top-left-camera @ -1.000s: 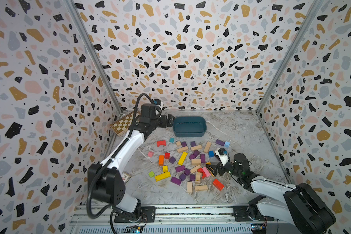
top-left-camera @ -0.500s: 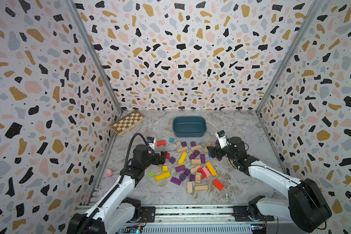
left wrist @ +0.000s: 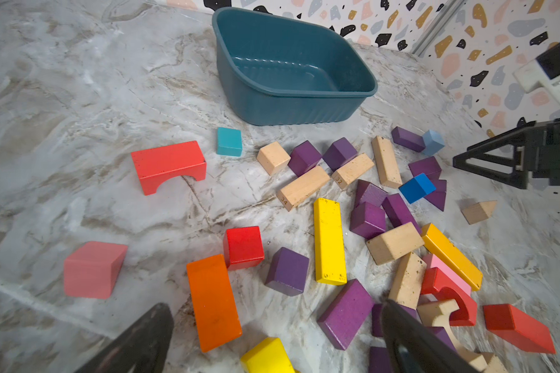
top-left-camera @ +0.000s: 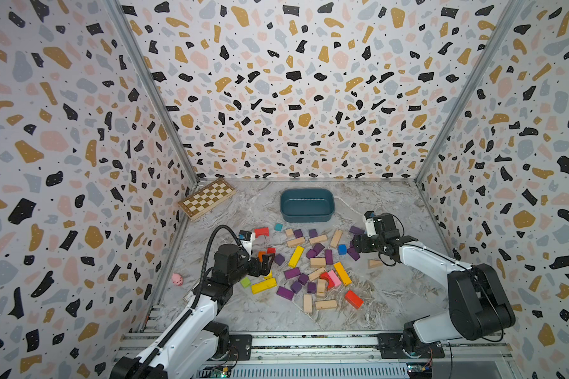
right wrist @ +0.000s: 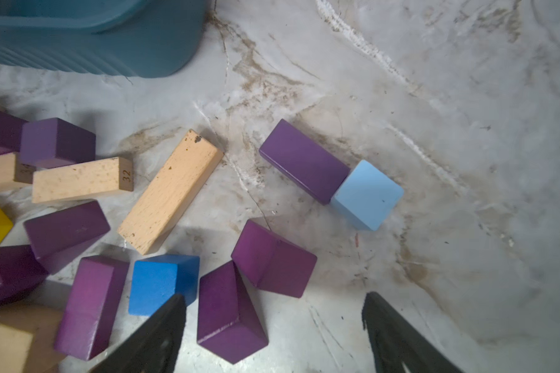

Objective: Pick purple bricks into the storage bin
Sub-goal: Pick up the building block from the center of the board.

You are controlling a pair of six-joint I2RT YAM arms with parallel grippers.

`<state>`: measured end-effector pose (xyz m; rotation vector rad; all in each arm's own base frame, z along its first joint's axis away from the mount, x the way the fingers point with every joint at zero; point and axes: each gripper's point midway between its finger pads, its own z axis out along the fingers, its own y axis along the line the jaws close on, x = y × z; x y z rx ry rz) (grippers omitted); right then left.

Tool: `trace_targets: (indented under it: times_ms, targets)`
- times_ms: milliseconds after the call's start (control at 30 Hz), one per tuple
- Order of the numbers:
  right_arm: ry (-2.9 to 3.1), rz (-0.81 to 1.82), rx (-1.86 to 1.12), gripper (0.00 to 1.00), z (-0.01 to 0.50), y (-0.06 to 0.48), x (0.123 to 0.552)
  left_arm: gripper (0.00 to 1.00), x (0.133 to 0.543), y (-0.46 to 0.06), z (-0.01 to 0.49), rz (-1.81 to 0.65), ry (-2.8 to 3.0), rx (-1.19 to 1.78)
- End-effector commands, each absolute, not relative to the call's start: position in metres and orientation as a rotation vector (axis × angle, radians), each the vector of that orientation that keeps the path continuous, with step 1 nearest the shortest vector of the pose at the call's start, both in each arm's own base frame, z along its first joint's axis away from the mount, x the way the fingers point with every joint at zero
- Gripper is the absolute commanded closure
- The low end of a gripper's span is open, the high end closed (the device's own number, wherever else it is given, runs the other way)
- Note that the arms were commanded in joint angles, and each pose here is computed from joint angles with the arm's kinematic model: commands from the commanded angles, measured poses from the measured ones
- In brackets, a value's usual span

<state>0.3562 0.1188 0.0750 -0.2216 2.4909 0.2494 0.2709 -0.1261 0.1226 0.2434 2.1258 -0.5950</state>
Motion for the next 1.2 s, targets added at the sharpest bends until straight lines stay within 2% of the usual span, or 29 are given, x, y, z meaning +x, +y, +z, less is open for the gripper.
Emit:
trace_targets:
  times_ms: [0, 400, 667, 967, 1167]
  targets:
    - [2.474, 0.270, -0.202, 0.15, 0.091, 0.127, 0.376, 0.01, 0.274, -0.130, 0.132, -0.614, 2.072, 0.257]
    - [2.522, 0.059, -0.362, 0.17, 0.079, 0.133, 0.434, 0.01, 0.276, -0.131, 0.129, -0.609, 2.085, 0.257]
    - [2.507, -0.022, -0.494, 0.16, 0.069, 0.127, 0.437, 0.01, 0.277, -0.130, 0.127, -0.602, 2.092, 0.248]
    - [2.511, 0.032, -0.577, 0.25, 0.050, 0.120, 0.435, 0.01, 0.281, -0.127, 0.128, -0.582, 2.085, 0.233]
    - [2.508, 0.080, -0.605, 0.26, 0.043, 0.117, 0.435, 0.01, 0.281, -0.128, 0.128, -0.585, 2.087, 0.234]
